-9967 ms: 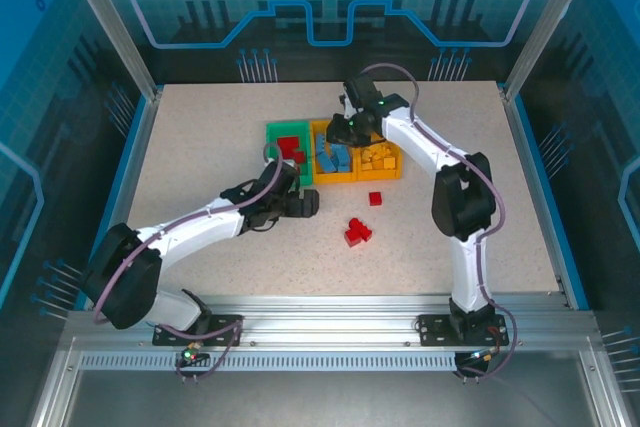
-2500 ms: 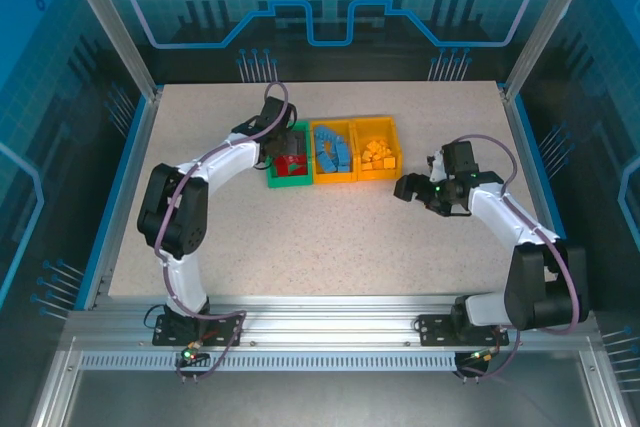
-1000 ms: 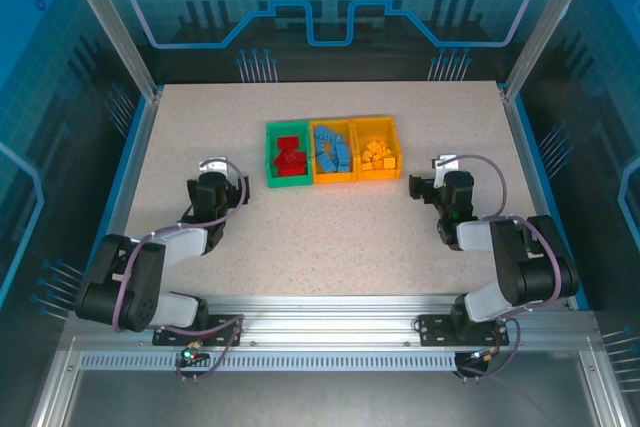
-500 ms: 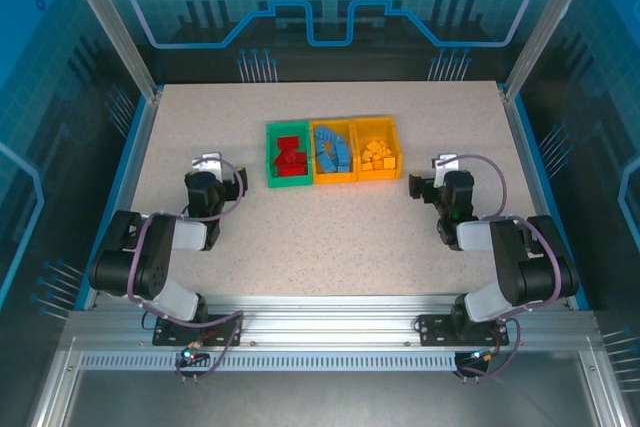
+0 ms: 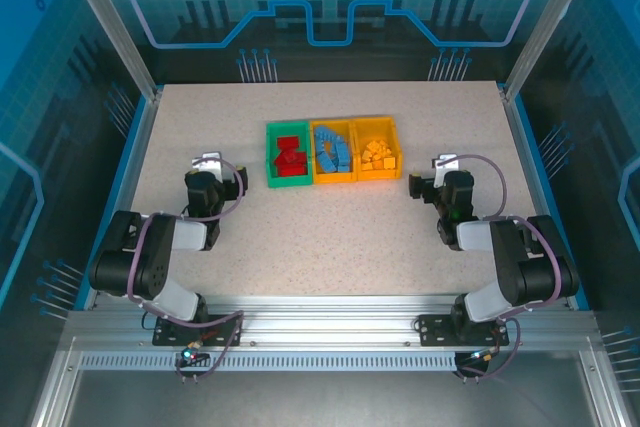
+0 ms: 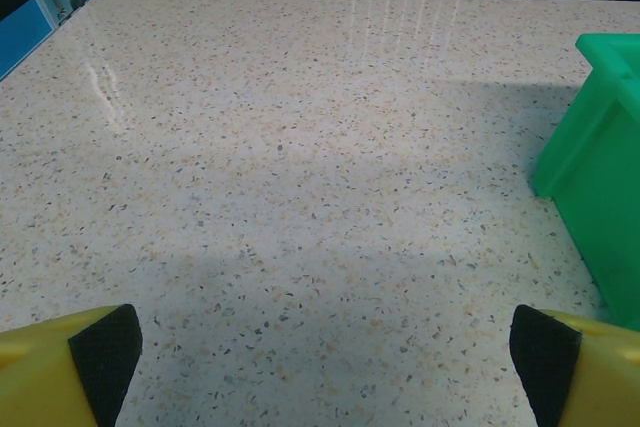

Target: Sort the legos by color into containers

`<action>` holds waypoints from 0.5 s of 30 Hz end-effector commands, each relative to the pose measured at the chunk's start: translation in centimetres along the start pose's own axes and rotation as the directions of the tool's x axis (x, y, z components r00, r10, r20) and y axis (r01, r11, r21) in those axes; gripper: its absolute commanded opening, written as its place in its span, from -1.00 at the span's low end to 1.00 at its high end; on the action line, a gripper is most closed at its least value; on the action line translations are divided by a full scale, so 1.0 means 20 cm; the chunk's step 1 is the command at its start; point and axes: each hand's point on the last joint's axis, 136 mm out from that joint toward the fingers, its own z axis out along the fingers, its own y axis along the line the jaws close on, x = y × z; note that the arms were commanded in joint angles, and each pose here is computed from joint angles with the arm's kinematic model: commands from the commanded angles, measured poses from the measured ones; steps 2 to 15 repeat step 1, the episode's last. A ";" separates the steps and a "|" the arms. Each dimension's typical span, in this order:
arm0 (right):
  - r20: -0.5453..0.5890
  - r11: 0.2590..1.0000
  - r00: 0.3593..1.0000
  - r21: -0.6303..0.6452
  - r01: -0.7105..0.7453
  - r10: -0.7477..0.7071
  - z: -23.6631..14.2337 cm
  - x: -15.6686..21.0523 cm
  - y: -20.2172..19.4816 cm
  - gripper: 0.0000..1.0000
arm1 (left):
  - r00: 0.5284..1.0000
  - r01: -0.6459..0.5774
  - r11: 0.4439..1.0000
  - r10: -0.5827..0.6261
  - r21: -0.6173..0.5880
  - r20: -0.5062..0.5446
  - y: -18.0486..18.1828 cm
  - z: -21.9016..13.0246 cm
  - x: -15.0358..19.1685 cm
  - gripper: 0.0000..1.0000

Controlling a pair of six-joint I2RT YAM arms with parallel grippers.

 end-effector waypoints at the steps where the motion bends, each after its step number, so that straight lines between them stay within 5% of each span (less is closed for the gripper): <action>1: 0.054 1.000 0.999 0.010 -0.004 0.003 0.01 -0.09 -0.02 1.00 | 0.999 0.024 1.000 -0.025 0.019 0.034 -0.01 0.00 -0.04 0.98; 15: 0.054 1.000 0.999 0.010 -0.004 0.003 0.01 -0.09 -0.02 1.00 | 0.999 0.024 1.000 -0.025 0.019 0.034 -0.01 0.00 -0.04 0.98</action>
